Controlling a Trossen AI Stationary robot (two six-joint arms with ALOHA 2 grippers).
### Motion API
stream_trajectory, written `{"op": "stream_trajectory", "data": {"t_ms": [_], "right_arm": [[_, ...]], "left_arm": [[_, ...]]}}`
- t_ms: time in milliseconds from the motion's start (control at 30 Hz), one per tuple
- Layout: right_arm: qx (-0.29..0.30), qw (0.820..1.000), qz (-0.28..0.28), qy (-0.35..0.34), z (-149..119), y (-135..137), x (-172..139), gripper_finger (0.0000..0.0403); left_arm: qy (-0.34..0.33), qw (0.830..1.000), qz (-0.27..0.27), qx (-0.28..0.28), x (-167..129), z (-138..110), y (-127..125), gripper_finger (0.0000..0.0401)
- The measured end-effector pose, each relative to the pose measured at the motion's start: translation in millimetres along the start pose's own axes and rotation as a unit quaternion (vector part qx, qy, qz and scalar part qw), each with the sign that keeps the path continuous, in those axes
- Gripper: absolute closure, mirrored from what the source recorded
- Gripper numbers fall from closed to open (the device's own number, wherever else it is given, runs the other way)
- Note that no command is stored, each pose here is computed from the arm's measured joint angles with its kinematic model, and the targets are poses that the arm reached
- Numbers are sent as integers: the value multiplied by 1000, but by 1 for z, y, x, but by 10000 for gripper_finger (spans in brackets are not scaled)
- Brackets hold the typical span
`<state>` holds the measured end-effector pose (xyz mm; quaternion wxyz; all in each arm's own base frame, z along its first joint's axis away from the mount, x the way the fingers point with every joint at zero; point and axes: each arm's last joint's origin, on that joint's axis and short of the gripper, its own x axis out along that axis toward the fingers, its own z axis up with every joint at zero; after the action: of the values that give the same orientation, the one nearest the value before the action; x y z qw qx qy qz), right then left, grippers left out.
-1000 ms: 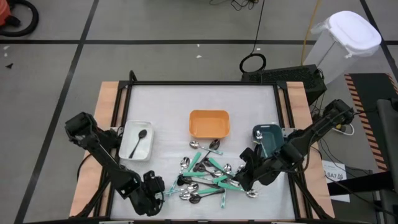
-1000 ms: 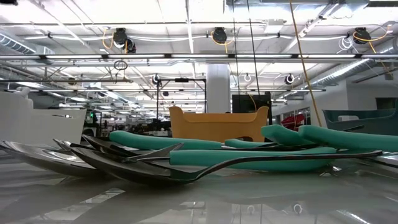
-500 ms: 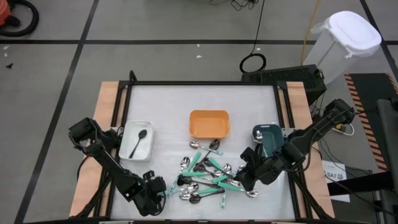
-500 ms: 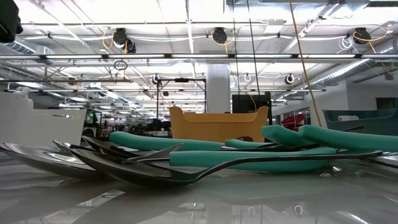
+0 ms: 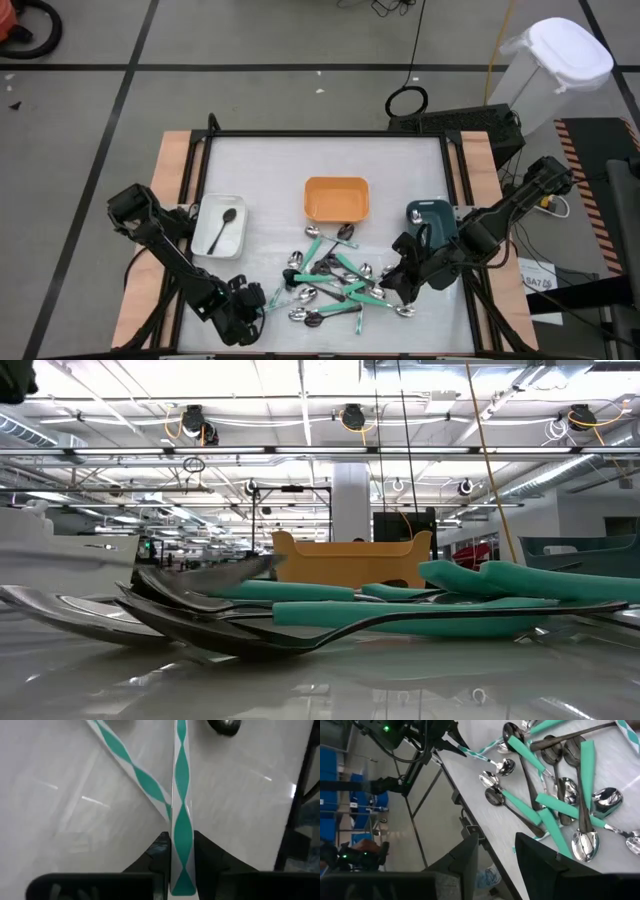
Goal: Sort silverware by color (type)
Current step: Put the white spoon into the blue bin
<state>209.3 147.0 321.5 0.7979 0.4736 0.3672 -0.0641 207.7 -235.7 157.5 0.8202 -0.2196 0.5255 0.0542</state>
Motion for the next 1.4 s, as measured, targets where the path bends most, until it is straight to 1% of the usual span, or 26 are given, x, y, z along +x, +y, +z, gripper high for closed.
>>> {"op": "stream_trajectory", "data": {"t_ms": [100,200,333,433,533,633,767,867,967,1033,1100,1133,1267,1400], "right_arm": [[2,1000,9,-4,2,0,-6,277],[4,1000,16,-18,4,0,-12,277],[7,998,25,-55,8,0,-22,277],[7,995,41,-92,12,2,-29,277],[13,987,59,-146,17,5,-38,277],[20,974,79,-212,23,9,-45,277],[32,947,105,-301,31,17,-54,277],[47,927,118,-353,35,22,-60,277],[104,901,135,-399,39,25,-64,277],[142,882,138,-427,41,24,-66,277],[163,868,134,-449,45,23,-66,277],[168,864,131,-456,46,22,-66,277],[173,856,122,-471,55,20,-65,277],[166,852,108,-486,65,17,-66,277]], "left_arm": [[-4,1000,-2,14,-9,5,-6,350],[-6,999,8,43,-22,16,-16,350],[-43,996,33,72,-43,38,-29,350],[-81,992,66,76,-59,59,-33,350],[-115,986,93,77,-73,81,-33,350],[-150,980,113,68,-85,106,-31,350],[-206,968,139,26,-100,141,-24,350],[-244,958,152,-9,-112,169,-16,350],[-286,943,163,-52,-127,197,-5,350],[-315,930,171,-79,-139,215,2,350],[-341,918,174,-100,-151,232,10,350],[-351,914,174,-107,-157,240,15,350],[-382,901,162,-127,-176,268,30,350],[-394,897,134,-149,-184,284,41,350]]}}
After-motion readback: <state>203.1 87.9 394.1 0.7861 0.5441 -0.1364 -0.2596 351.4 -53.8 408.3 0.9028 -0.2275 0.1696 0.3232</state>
